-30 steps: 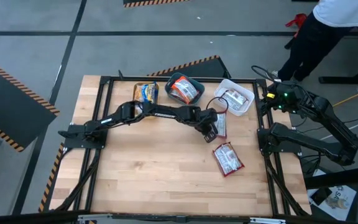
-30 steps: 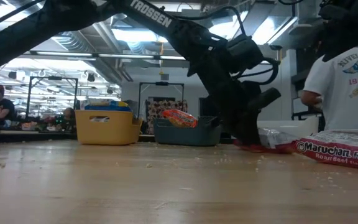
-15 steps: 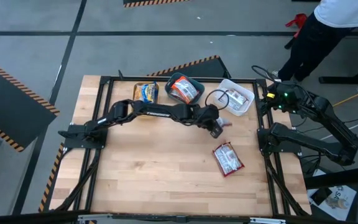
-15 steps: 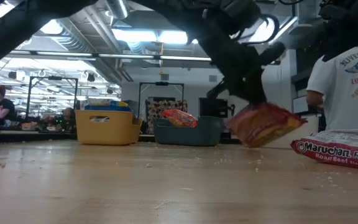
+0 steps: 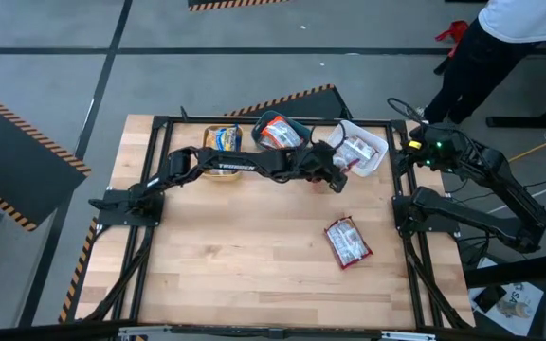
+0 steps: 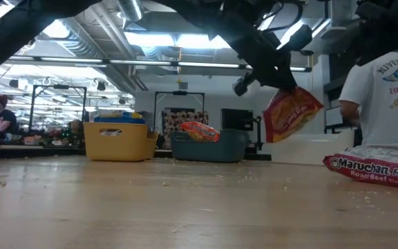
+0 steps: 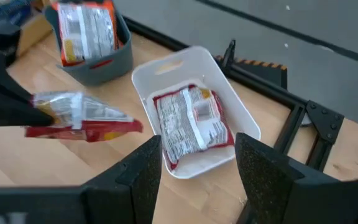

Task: Sort Maruchan noodles
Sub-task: Put the top red noodle pack into the white bin

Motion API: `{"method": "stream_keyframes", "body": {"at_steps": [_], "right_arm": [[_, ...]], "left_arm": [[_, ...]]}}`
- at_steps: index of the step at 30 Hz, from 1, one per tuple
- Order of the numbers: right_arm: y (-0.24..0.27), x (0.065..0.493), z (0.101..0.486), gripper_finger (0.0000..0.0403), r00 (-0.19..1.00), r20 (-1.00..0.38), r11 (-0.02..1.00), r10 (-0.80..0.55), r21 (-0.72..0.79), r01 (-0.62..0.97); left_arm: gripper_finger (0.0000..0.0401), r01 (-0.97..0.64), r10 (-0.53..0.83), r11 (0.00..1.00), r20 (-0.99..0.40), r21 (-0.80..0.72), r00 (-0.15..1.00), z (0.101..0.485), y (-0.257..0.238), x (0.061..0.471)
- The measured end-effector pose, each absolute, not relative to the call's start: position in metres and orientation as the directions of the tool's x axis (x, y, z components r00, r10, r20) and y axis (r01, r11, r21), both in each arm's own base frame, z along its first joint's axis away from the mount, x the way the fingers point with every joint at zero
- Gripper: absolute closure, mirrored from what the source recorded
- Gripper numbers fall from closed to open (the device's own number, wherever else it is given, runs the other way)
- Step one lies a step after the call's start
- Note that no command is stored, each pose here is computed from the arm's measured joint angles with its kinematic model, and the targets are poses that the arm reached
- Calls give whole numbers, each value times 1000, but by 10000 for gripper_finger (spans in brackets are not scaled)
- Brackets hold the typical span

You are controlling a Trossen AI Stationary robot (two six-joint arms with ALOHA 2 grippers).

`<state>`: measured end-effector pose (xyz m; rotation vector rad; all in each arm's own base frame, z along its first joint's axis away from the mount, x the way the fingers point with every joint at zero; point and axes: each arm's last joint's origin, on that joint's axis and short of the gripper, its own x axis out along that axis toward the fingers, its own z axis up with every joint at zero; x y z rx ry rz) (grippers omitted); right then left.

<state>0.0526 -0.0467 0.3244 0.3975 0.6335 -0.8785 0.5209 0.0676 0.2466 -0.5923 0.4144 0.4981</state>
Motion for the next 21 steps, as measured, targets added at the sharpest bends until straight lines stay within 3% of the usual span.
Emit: {"method": "stream_keyframes", "body": {"at_steps": [10,21], "right_arm": [[-43,46,329,212,496,-603,569,-625,83,818],[-41,44,330,212,499,-589,564,-636,87,821]], "left_arm": [[401,-532,368,713,-402,-458,839,259,90,523],[401,-581,510,766,-290,-276,810,295,121,520]]}}
